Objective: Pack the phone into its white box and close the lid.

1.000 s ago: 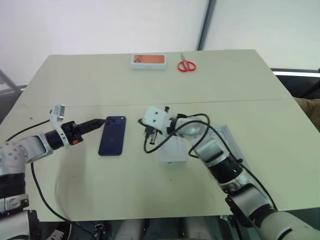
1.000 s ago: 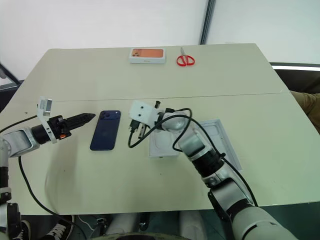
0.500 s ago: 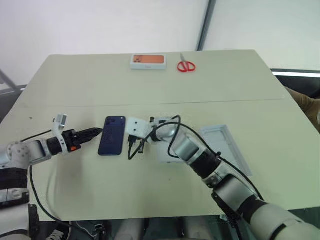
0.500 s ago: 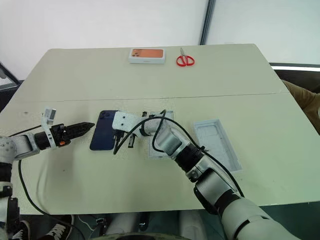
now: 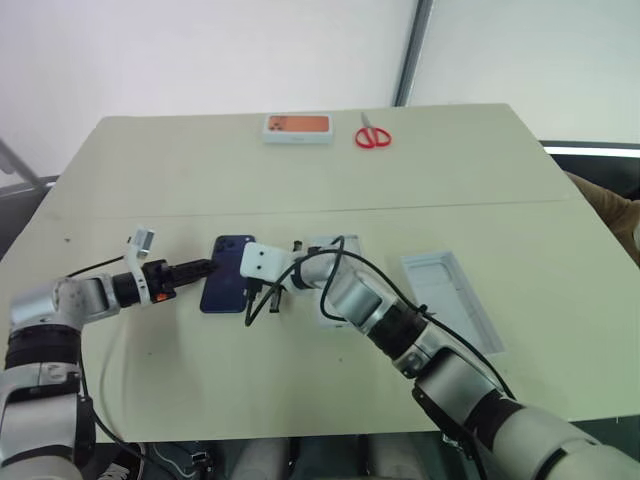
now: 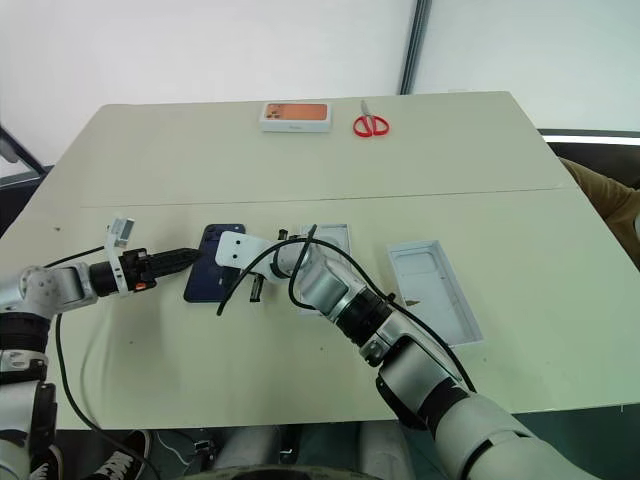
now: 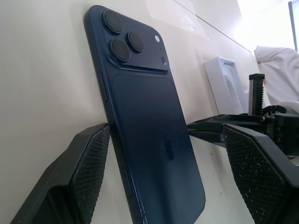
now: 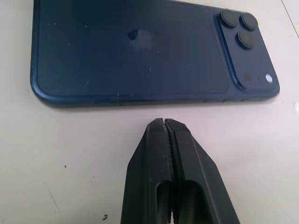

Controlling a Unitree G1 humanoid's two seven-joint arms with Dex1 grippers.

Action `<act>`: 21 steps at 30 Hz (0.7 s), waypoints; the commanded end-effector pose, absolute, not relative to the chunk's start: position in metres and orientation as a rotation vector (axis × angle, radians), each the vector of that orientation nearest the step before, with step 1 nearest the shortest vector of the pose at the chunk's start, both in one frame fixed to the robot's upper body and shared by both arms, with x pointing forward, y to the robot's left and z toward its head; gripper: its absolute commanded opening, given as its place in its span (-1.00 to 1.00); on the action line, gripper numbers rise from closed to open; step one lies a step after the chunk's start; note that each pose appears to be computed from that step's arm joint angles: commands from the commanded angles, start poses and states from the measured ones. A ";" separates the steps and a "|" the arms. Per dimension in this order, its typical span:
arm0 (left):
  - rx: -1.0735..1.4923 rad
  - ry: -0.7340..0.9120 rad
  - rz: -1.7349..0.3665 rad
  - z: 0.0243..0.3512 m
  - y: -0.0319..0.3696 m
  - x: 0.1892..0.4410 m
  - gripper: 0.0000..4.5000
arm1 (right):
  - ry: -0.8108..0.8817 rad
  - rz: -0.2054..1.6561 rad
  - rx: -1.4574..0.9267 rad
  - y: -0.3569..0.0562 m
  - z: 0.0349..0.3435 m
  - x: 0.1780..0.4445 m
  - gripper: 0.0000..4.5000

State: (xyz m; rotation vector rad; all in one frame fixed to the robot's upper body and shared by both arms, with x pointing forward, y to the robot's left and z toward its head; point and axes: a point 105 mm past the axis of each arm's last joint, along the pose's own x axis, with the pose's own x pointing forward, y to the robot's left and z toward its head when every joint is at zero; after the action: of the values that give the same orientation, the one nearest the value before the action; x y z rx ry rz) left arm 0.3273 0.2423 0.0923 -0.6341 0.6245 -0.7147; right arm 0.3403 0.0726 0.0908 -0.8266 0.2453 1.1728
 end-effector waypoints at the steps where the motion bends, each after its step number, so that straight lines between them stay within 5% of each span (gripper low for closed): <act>1: -0.719 0.768 -0.726 0.059 0.222 0.314 0.78 | 0.235 1.199 -0.809 0.082 0.094 0.336 -0.97; 11: -0.819 0.791 -0.789 0.061 0.199 0.308 0.78 | 0.231 1.182 -0.836 0.077 0.091 0.339 -0.97; 21: -0.653 0.873 -0.744 0.080 0.201 0.314 0.78 | 0.223 1.171 -0.844 0.075 0.091 0.341 -0.97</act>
State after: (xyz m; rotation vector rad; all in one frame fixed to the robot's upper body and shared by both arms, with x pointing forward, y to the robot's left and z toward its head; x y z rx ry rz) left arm 0.3270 0.2276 0.0962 -0.6079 0.7469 -0.6652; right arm 0.3448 0.0666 0.0893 -0.8437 0.2495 1.1544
